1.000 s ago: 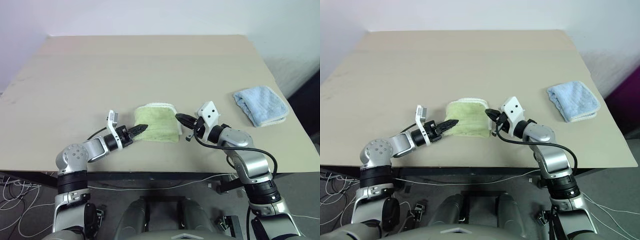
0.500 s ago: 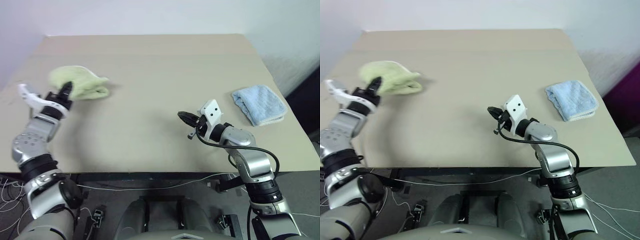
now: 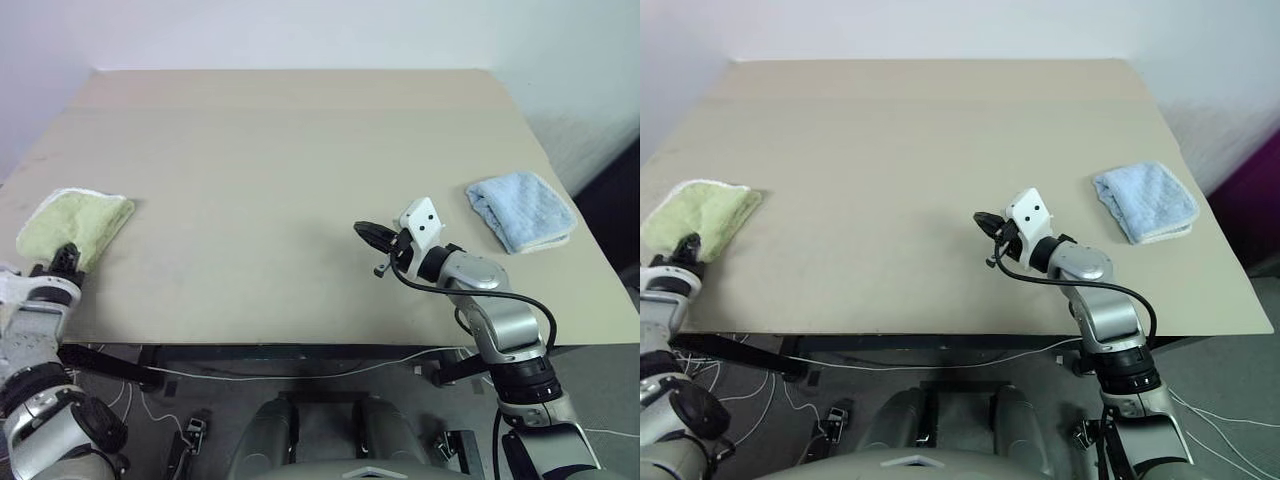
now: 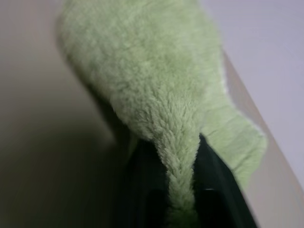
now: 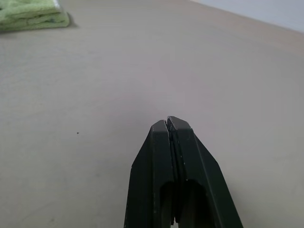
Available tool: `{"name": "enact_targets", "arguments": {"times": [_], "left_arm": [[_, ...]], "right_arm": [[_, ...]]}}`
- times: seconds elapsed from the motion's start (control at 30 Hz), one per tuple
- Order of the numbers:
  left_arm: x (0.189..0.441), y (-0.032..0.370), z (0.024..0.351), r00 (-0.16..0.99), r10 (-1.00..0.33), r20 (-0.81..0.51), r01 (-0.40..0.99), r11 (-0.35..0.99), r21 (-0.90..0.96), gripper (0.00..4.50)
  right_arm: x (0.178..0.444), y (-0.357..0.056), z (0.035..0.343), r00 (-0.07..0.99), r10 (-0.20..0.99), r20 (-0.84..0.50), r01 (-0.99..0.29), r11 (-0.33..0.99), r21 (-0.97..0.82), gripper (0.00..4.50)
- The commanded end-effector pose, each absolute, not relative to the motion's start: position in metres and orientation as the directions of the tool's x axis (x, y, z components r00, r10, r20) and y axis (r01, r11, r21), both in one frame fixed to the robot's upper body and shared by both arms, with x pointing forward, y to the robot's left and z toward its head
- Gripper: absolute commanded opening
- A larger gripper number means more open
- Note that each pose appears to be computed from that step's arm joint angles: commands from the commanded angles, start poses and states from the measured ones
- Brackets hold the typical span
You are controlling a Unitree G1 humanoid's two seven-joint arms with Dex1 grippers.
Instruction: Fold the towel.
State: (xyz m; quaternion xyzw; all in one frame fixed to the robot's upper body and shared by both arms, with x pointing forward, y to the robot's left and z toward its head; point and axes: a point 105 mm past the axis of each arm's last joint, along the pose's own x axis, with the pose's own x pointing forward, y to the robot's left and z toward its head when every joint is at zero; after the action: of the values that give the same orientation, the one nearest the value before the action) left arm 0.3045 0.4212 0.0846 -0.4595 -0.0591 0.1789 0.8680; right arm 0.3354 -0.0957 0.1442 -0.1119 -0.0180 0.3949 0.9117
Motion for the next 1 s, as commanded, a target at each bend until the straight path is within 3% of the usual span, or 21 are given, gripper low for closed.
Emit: {"name": "enact_targets", "arguments": {"times": [0.03, 0.27, 0.4, 0.67, 0.83, 1.0], "left_arm": [[0.288, 0.428, 0.098, 0.913, 0.407, 0.011, -0.21, 0.494, -0.844, 2.0], [0.271, 0.424, 0.106, 0.917, 0.395, 0.057, -0.169, 0.514, -0.841, 4.39], [0.268, 0.391, 0.119, 0.968, 0.228, 0.103, -0.068, 0.638, -0.767, 4.45], [0.303, 0.247, 0.116, 0.961, -0.275, -0.038, 0.24, 0.893, -0.381, 4.45], [0.329, 0.206, 0.132, 0.923, -0.385, 0.0, 0.382, 0.916, -0.125, 4.45], [0.352, 0.196, 0.134, 0.907, -0.422, 0.003, 0.42, 0.902, 0.1, 4.45]], "right_arm": [[0.335, -0.093, 0.153, 0.674, 0.738, -0.022, -0.721, 0.652, -0.237, 0.0], [0.335, -0.088, 0.154, 0.658, 0.753, -0.022, -0.736, 0.636, -0.233, 0.0], [0.336, -0.088, 0.154, 0.655, 0.756, -0.021, -0.738, 0.633, -0.232, 0.0], [0.345, -0.095, 0.154, 0.675, 0.737, -0.019, -0.72, 0.653, -0.233, 0.0], [0.352, -0.104, 0.158, 0.707, 0.707, 0.002, -0.686, 0.687, -0.239, 0.0], [0.356, -0.114, 0.154, 0.758, 0.652, 0.022, -0.63, 0.74, -0.235, 0.0]]}}
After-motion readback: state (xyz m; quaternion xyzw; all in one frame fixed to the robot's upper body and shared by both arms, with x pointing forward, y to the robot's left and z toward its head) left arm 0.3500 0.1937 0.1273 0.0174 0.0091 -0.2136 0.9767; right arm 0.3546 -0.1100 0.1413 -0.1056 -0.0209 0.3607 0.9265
